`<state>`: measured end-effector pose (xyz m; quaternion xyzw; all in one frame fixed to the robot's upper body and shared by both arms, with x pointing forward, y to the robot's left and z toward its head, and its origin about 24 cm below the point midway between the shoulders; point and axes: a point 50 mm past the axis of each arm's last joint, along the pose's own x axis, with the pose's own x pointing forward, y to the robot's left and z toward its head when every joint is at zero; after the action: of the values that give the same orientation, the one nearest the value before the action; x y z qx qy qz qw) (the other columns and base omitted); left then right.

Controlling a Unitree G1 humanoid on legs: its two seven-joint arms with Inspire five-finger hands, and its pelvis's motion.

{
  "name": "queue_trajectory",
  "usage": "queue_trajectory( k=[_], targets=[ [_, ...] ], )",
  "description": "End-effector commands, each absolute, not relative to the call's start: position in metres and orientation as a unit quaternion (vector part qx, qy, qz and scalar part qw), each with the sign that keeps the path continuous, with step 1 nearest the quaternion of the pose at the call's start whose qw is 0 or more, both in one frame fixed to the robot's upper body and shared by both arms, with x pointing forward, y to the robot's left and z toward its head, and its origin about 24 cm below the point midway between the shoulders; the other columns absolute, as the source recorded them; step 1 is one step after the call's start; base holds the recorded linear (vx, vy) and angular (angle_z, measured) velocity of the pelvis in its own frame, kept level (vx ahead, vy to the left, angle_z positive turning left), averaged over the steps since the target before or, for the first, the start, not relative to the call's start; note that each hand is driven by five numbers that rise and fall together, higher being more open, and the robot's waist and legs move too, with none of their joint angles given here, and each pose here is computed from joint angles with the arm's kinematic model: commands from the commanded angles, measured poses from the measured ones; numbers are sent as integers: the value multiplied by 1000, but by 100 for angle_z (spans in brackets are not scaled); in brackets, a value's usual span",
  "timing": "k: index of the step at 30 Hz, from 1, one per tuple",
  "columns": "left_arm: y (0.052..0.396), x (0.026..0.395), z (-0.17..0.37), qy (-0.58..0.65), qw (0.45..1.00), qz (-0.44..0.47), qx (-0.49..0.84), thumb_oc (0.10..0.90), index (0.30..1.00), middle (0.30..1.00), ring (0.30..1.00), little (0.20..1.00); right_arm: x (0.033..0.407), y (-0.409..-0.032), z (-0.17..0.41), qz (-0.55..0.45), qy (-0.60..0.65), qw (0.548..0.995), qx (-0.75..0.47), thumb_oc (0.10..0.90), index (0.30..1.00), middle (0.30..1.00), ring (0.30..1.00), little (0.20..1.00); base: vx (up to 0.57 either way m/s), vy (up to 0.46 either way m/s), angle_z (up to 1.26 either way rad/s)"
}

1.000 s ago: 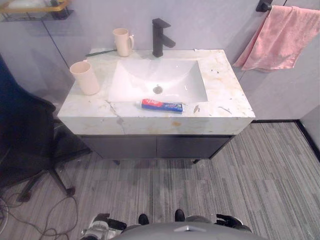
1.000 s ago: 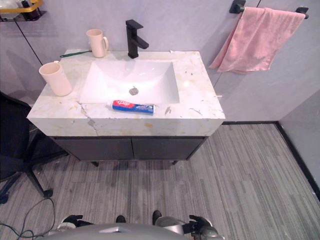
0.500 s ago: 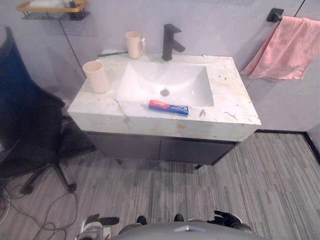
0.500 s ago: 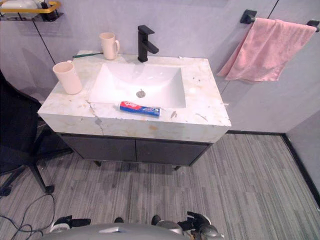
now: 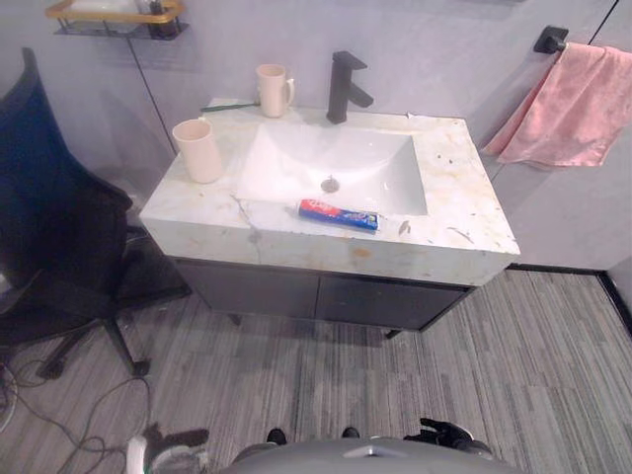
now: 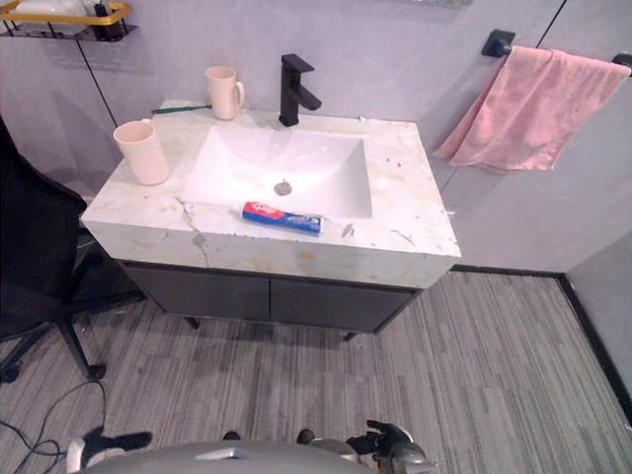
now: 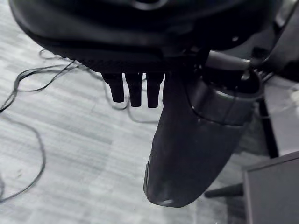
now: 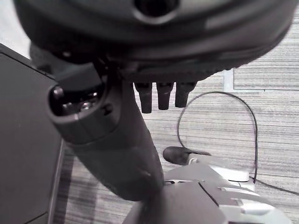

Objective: Organize the bathroom.

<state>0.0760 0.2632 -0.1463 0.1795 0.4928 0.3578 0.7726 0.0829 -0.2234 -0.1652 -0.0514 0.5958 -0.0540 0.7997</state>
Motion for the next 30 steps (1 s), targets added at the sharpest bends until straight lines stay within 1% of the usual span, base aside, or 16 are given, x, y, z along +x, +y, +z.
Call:
queue_trajectory(
  k=[1,5,7,8,9,10,12,14,15,19,20,22,25,26,29,30],
  targets=[
    [288,127,-108,328,785,427,306,800,900,900,900,900,110,-227,-159,-52,575,813,-73,800,900,900,900,900,-23,0,15],
    [289,170,-67,184,799,452,350,800,900,900,900,900,113,-232,-157,-61,576,812,-70,800,900,900,900,900,-40,-12,12],
    [290,188,-37,90,809,456,359,800,900,900,900,900,112,-234,-157,-69,577,811,-68,800,900,900,900,900,-36,-20,22],
    [290,188,-36,86,810,456,358,800,900,900,900,900,112,-234,-157,-69,577,811,-68,800,900,900,900,900,-43,-26,22],
    [293,204,0,-6,820,454,350,800,900,900,900,900,113,-235,-156,-76,576,812,-65,800,900,900,900,900,-32,-19,11],
    [294,207,9,-29,820,453,349,800,900,900,900,900,112,-236,-156,-78,575,811,-65,800,900,900,900,900,-44,-25,10],
    [294,213,55,-159,803,462,340,800,900,900,900,900,109,-241,-156,-93,579,808,-66,800,900,900,900,900,-25,-25,20],
    [292,213,75,-219,787,464,341,800,900,900,900,900,106,-242,-156,-96,583,804,-63,800,900,900,900,900,-1,-36,30],
    [290,213,103,-276,776,463,328,800,900,900,900,900,102,-242,-157,-103,587,801,-58,800,900,900,900,900,10,-47,22],
    [282,208,164,-412,746,426,304,800,900,900,900,900,95,-240,-160,-106,595,795,-56,800,900,900,900,900,21,-44,14],
    [281,208,167,-415,746,424,303,800,900,900,900,900,94,-240,-160,-106,596,794,-56,800,900,900,900,900,24,-35,6],
    [271,210,198,-467,750,373,283,800,900,900,900,900,89,-237,-162,-103,602,789,-61,800,900,900,900,900,25,-37,12],
    [264,214,221,-483,759,330,287,800,900,900,900,900,83,-237,-164,-97,611,782,-75,800,900,900,900,900,8,-15,6],
    [257,221,237,-485,768,282,309,800,900,900,900,900,81,-239,-164,-85,612,780,-93,800,900,900,900,900,-2,-15,-6],
    [252,228,252,-472,793,237,303,800,900,900,900,900,82,-241,-163,-79,613,779,-106,800,900,900,900,900,-7,-4,-8],
    [249,236,261,-452,810,197,316,800,900,900,900,900,83,-244,-162,-79,615,777,-111,800,900,900,900,900,-29,6,-12]
  ],
)
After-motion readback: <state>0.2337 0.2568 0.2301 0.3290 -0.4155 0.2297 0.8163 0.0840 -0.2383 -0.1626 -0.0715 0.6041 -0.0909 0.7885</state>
